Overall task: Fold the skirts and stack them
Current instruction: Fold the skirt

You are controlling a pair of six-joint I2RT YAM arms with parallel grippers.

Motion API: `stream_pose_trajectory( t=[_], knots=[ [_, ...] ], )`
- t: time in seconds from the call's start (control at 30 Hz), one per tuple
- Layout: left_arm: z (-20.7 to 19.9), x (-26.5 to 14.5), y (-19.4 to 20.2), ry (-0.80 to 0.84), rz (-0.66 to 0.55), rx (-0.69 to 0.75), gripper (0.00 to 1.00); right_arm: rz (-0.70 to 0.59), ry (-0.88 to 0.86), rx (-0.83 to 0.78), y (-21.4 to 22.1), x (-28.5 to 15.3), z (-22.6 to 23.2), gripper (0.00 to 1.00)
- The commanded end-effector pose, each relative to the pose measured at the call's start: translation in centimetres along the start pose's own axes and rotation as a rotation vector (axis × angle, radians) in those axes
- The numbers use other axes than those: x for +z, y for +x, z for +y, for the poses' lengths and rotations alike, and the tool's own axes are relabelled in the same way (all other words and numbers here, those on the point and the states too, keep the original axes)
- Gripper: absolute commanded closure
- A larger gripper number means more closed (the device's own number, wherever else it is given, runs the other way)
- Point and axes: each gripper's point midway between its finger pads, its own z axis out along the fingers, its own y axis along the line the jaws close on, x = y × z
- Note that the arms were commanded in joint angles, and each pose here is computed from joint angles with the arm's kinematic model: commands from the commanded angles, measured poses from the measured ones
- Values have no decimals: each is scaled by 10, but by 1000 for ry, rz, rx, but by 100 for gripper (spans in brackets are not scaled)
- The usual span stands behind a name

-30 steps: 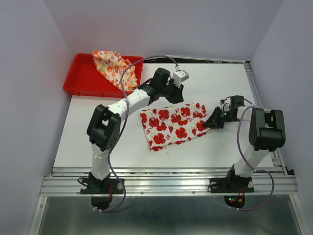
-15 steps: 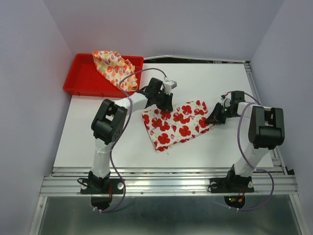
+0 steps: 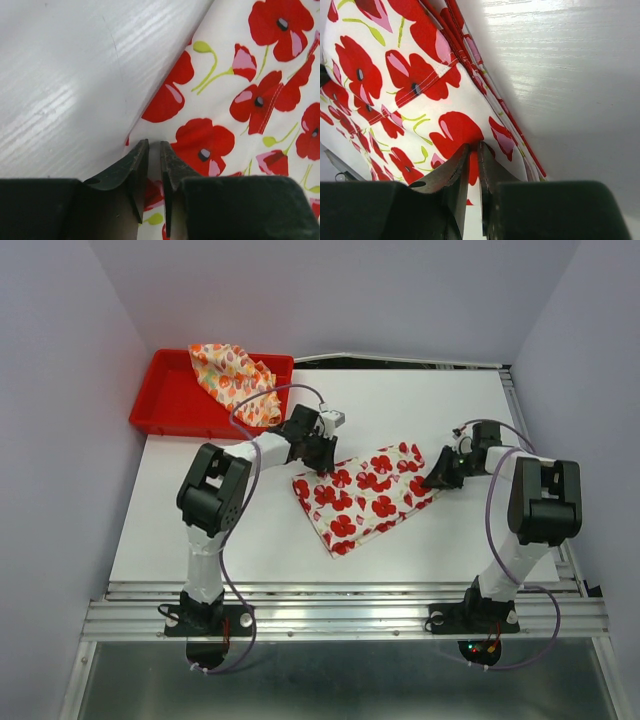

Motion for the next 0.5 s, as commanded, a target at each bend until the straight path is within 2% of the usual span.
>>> stream_pose_trajectory(
  t=[0.0, 0.13, 0.23, 0.37, 0.47],
  knots=[
    [-19, -55, -22, 4, -59, 151, 68, 83, 166, -64, 40, 5, -30, 82],
    [-28, -91, -35, -26, -97, 176, 61, 110, 80, -151, 58, 0, 16, 82],
    [-23, -120, -43, -111, -118, 166, 59, 170, 49, -201, 83, -1, 42, 81],
    [-10, -140, -16, -144, -31, 85, 57, 235, 9, -230, 101, -3, 56, 78],
    [2, -149, 23, -137, 76, 11, 56, 265, -50, -243, 99, -14, 74, 73]
  ],
)
